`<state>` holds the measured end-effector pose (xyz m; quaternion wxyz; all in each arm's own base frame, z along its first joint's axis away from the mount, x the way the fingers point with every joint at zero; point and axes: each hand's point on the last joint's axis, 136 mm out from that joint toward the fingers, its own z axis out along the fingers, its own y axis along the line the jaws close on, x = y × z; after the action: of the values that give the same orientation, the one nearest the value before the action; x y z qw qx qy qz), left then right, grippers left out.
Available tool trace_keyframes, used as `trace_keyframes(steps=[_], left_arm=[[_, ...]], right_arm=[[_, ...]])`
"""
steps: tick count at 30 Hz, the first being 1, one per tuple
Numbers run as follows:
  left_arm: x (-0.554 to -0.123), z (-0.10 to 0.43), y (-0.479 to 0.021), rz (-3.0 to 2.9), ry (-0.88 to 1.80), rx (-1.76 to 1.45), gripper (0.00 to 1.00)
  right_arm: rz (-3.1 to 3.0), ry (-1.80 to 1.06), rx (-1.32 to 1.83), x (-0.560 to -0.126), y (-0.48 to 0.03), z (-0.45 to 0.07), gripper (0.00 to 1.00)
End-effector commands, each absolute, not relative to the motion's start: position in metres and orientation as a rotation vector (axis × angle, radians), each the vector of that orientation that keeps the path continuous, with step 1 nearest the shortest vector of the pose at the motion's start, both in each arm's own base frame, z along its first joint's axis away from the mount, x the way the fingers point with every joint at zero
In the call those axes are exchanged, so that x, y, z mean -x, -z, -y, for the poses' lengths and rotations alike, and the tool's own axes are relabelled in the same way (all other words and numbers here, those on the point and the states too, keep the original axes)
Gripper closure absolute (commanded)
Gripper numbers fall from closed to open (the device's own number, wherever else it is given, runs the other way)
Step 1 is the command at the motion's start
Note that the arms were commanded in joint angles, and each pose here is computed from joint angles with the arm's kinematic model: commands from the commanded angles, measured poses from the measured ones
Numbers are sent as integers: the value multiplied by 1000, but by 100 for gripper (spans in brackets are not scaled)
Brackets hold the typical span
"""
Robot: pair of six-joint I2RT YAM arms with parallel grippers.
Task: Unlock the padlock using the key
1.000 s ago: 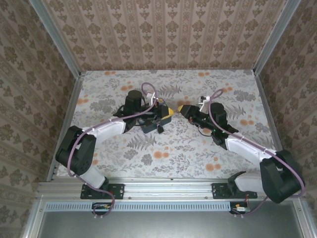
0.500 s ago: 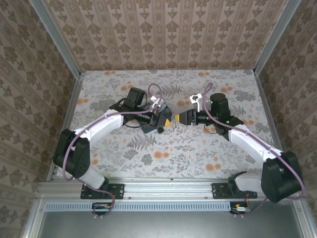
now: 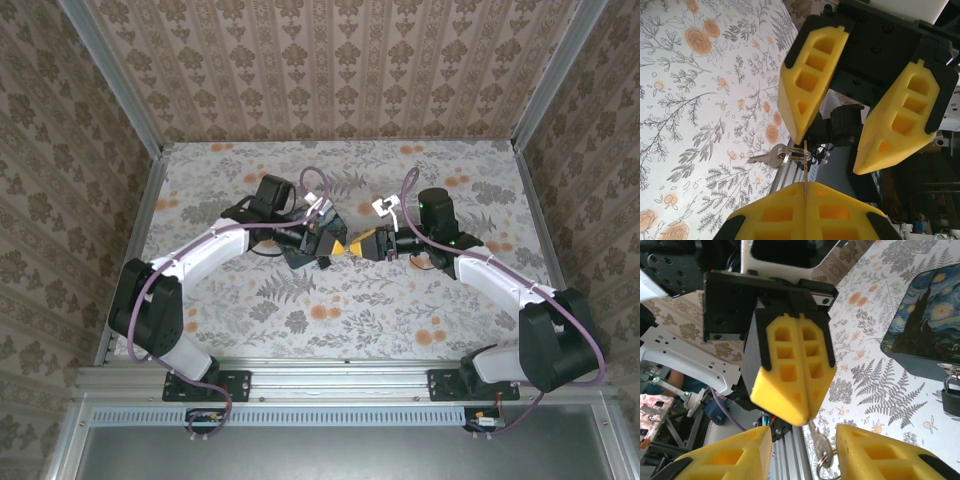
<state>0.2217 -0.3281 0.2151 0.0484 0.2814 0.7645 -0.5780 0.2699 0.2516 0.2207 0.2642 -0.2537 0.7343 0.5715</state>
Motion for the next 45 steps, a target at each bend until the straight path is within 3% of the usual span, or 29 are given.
trace_keyframes(steps=[1, 11, 20, 29, 31, 33, 34, 37, 40, 45], left_arm=[[-222, 326, -226, -2272, 1793, -884, 100], [-220, 328, -234, -2231, 1819, -886, 100], [-219, 327, -237, -2217, 1819, -894, 100], [-222, 325, -234, -2227, 1815, -885, 100], [-227, 323, -230, -2247, 1797, -852, 100], [-239, 318, -225, -2285, 1756, -781, 81], [-245, 315, -222, -2300, 1730, -748, 79], [-263, 301, -217, -2324, 1569, -673, 61], [-278, 281, -211, -2344, 1266, -688, 60], [-311, 238, -199, -2392, 528, -723, 54]], right_arm=[[-1950, -1595, 731, -261, -225, -254, 62], [-1971, -1609, 728, -260, -220, -260, 62], [-1966, -1618, 722, -261, -221, -263, 83], [-1961, -1612, 720, -260, -219, -262, 100], [-1962, -1610, 716, -259, -218, -261, 100], [-1985, -1592, 691, -260, -213, -260, 100], [-2003, -1574, 674, -261, -209, -258, 100], [-2082, -1498, 572, -269, -194, -251, 100], [-2141, -1449, 462, -278, -182, -243, 100], [-2314, -1278, 167, -304, -153, -220, 100]])
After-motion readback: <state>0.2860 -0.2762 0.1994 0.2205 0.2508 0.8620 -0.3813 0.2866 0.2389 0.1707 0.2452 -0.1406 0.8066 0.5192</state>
